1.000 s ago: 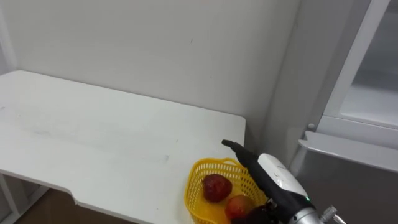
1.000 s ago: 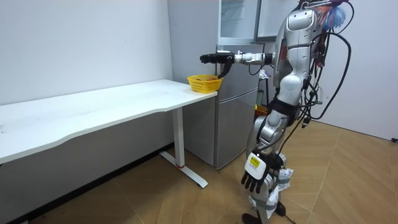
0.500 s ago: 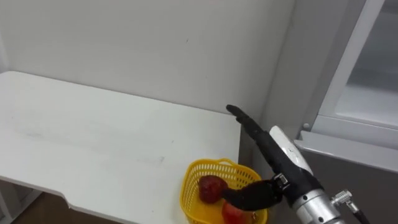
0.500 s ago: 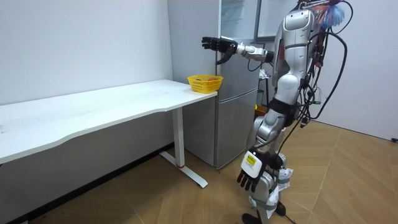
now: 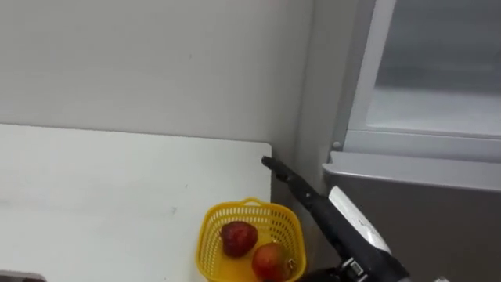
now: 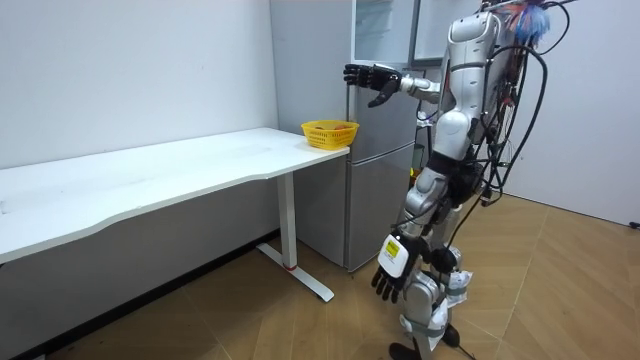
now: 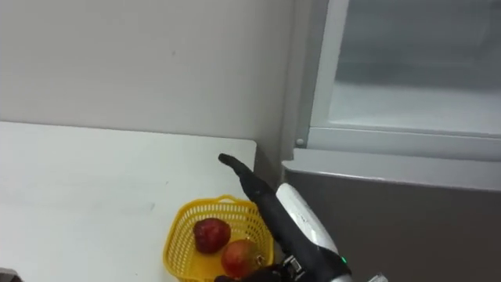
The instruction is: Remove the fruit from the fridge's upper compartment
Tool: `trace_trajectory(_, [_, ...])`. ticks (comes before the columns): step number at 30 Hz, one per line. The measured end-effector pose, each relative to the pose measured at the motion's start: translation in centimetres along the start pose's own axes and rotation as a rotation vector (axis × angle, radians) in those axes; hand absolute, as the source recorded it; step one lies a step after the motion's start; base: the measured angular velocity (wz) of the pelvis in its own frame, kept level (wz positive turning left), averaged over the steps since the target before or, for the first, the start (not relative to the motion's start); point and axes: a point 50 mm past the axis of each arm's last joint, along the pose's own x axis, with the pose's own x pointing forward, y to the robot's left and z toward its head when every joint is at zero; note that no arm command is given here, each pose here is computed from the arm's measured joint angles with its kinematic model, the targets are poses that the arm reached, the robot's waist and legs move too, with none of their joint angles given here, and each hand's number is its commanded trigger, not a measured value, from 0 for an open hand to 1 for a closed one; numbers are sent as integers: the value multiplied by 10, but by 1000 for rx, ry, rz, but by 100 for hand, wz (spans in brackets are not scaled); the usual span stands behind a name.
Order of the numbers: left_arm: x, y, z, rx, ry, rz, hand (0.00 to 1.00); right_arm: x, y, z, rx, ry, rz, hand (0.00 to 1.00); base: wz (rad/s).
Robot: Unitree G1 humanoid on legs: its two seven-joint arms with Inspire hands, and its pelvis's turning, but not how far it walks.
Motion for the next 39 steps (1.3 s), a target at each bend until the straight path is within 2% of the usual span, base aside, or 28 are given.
trace_trajectory(6, [1, -2, 8, -1, -20, -4, 0, -13, -8, 3, 42, 10, -84, 0, -9])
trace_trajectory(14, [0, -12, 6, -14, -24, 24, 0, -36, 2, -11, 244, 98, -143, 0, -8])
trace_trajectory(17, [-1, -20, -4, -23, 7, 29, 0, -58, 2, -31, 342, 222, -265, 0, -13])
trace_trajectory(22, [-3, -32, -14, -66, 41, 27, 0, -87, 0, -56, 392, 387, -445, 0, -19])
trace_trajectory(29, [-3, -31, -12, -75, 34, 64, 0, -113, 4, -74, 445, 528, -642, 0, -4])
trace_trajectory(33, [-3, -31, -10, -99, 31, 94, 0, -142, 18, -100, 525, 708, -740, 0, -1])
trace_trajectory(35, [-4, -32, -11, -129, 36, 94, 0, -166, 32, -120, 603, 865, -807, 0, 5])
trace_trajectory(39, [-5, -34, -13, -132, 34, 91, 0, -202, 50, -138, 725, 1061, -928, 0, -2])
